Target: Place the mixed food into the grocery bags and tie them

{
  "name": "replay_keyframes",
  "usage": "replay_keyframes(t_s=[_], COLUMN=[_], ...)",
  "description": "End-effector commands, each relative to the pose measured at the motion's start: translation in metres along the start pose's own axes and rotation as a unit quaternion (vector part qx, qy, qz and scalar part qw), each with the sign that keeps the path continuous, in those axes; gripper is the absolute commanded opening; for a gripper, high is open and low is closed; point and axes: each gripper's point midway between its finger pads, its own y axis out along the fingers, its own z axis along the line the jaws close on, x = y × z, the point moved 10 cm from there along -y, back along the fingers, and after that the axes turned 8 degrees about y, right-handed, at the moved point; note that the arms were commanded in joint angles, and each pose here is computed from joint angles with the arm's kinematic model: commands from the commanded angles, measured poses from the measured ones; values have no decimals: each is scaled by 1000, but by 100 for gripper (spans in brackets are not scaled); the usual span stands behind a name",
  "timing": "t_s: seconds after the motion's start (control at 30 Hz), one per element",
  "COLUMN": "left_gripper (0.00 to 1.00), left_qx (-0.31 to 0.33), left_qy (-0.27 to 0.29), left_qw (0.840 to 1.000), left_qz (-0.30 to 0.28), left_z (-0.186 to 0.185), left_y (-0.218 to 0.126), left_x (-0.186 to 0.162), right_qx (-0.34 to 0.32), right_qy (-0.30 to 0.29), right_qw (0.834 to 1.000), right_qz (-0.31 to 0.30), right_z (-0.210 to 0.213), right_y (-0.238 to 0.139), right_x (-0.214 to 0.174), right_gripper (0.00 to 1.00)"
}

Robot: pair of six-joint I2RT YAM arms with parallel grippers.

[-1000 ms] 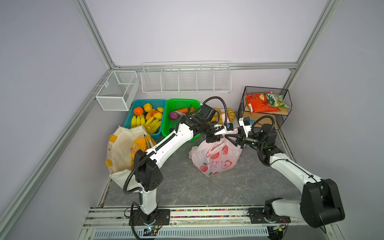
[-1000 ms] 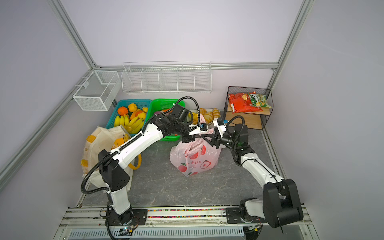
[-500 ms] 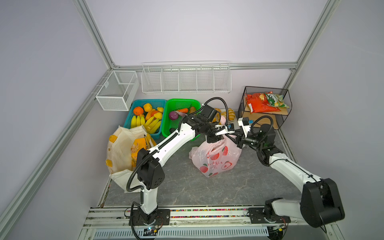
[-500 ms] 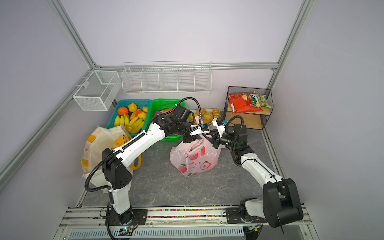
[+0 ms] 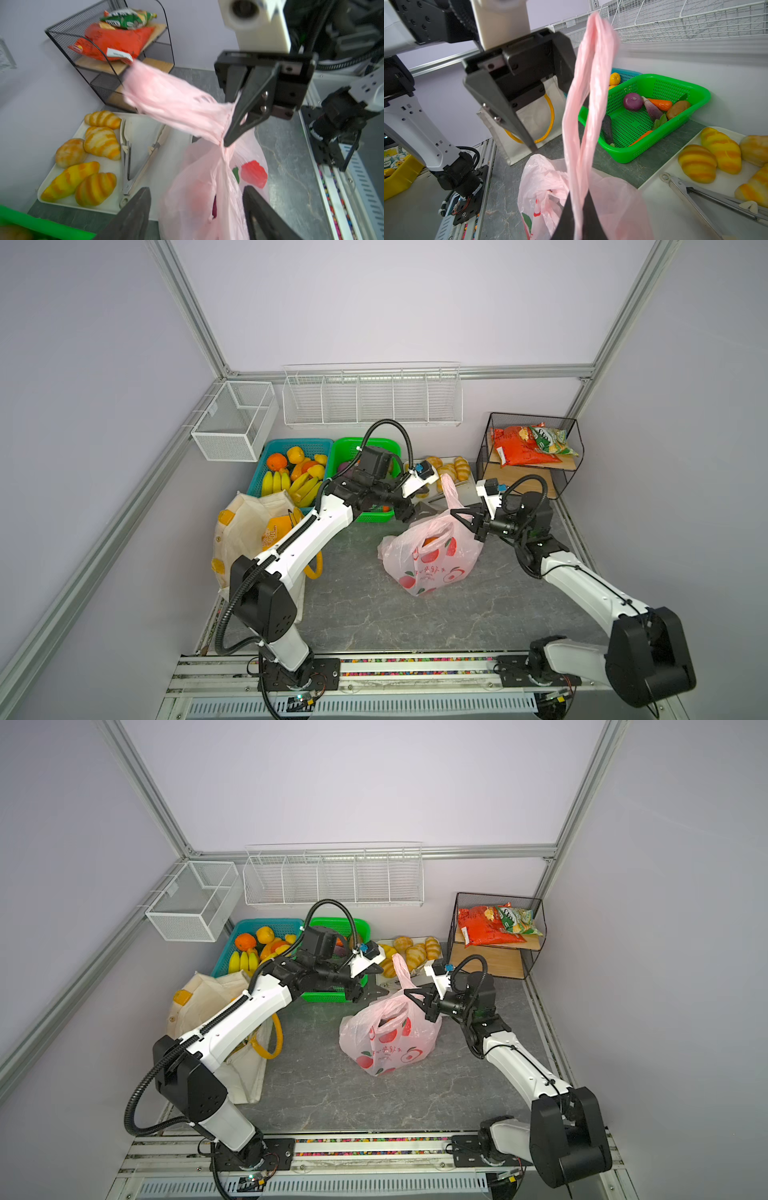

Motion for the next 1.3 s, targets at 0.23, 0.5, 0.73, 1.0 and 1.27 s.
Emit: replay_keyframes(t_s=[0.23,0.5,0.73,1.0,1.27], left_gripper=[62,2,0,0,0], left_qx=[-96,-70,29,153,158], left_qy=[-43,-51,-91,-178,-240], left_qw=[989,992,987,963,946], left_qz=[-101,-90,-127,-133,-149], left_z=[11,5,-20,-48,-57], left_y=[14,12,11,36,66], left_x=[43,32,14,-23,-65], right_qx=[10,-41,-125,-190,-152], right_qy=[-10,12,81,162,133], right_qw=[1000,999,989,966,978], right_qz=[22,18,-14,-66,-56], right_z=[8,4,2,-2,0], right_y=[6,5,8,10,20], right_x=[-10,-6,1,6,3], right_gripper=[7,7,9,11,17])
